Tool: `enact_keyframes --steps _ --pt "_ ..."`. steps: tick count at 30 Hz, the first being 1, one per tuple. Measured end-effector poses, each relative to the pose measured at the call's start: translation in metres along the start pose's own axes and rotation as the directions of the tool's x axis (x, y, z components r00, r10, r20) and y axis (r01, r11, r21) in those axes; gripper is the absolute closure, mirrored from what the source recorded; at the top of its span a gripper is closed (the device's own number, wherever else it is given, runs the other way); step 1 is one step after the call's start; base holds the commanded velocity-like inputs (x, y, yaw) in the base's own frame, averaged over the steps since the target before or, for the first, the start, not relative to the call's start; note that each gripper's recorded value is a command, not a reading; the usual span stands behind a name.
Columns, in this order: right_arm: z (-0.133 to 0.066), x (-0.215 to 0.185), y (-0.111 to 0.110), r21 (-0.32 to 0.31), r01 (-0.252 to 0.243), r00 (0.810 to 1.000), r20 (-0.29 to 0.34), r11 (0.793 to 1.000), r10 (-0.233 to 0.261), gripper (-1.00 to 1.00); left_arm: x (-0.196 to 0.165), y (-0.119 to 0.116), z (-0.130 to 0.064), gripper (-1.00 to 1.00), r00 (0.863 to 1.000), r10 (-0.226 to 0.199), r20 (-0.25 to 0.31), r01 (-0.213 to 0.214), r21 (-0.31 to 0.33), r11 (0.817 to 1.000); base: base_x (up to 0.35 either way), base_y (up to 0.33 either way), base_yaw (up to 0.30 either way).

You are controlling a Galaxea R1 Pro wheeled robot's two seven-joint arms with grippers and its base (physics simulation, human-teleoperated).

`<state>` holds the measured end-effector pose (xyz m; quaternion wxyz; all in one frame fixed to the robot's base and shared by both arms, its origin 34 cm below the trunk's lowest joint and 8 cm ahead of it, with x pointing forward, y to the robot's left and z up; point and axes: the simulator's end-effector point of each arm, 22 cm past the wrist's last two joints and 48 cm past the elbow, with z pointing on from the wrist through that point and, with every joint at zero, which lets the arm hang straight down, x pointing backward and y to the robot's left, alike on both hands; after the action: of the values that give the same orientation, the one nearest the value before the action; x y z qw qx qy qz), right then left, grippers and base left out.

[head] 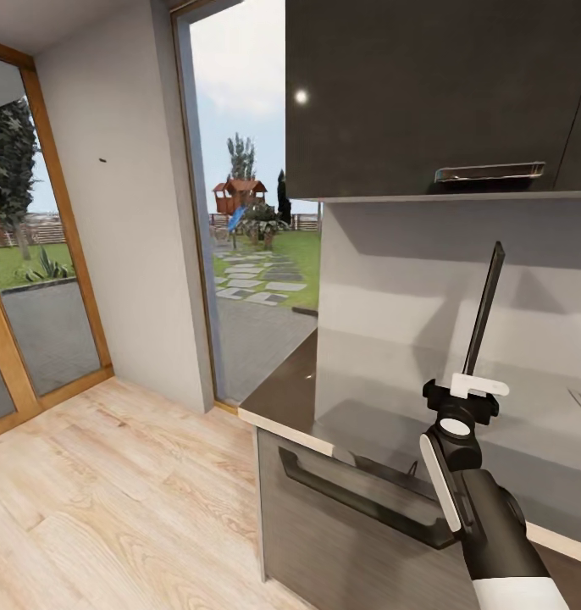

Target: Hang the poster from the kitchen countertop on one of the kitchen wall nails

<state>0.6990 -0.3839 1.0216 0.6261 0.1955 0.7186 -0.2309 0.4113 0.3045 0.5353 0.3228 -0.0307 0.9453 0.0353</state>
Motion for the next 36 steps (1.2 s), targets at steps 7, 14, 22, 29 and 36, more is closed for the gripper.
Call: enact_keyframes --steps 7,14,22,29,36 --pt "0.0 0.0 0.0002 -0.001 0.0 1.0 0.0 1.0 0.0 -1.0 -0.0004 0.0001 0.0001 -1.0 1.0 0.0 0.001 0.0 0.0 1.0 0.005 -0.003 0.0" --pt "-0.0001 -0.0001 0.0002 -0.001 0.0 1.0 0.0 1.0 0.0 -1.0 -0.0012 0.0001 0.0001 -1.0 1.0 0.0 0.002 0.0 0.0 1.0 0.064 -0.046 0.0" --pt "-0.0003 0.0004 -0.0004 0.0 -0.003 1.0 0.004 1.0 0.003 1.0 -0.0013 0.0 0.0002 -1.0 1.0 0.0 0.002 0.0 0.0 1.0 0.01 -0.007 0.0" --pt "-0.0009 -0.0007 0.0004 -0.002 -0.007 1.0 0.014 1.0 0.007 1.0 -0.0012 0.0006 0.0001 -1.0 1.0 0.0 0.002 0.0 -0.001 1.0 0.0 0.0 0.0" --pt "-0.001 -0.0009 0.0 -0.001 -0.007 1.0 0.015 1.0 0.007 1.0 -0.0011 0.0005 0.0001 -1.0 1.0 0.0 0.002 0.0 -0.001 1.0 0.0 0.0 0.0"
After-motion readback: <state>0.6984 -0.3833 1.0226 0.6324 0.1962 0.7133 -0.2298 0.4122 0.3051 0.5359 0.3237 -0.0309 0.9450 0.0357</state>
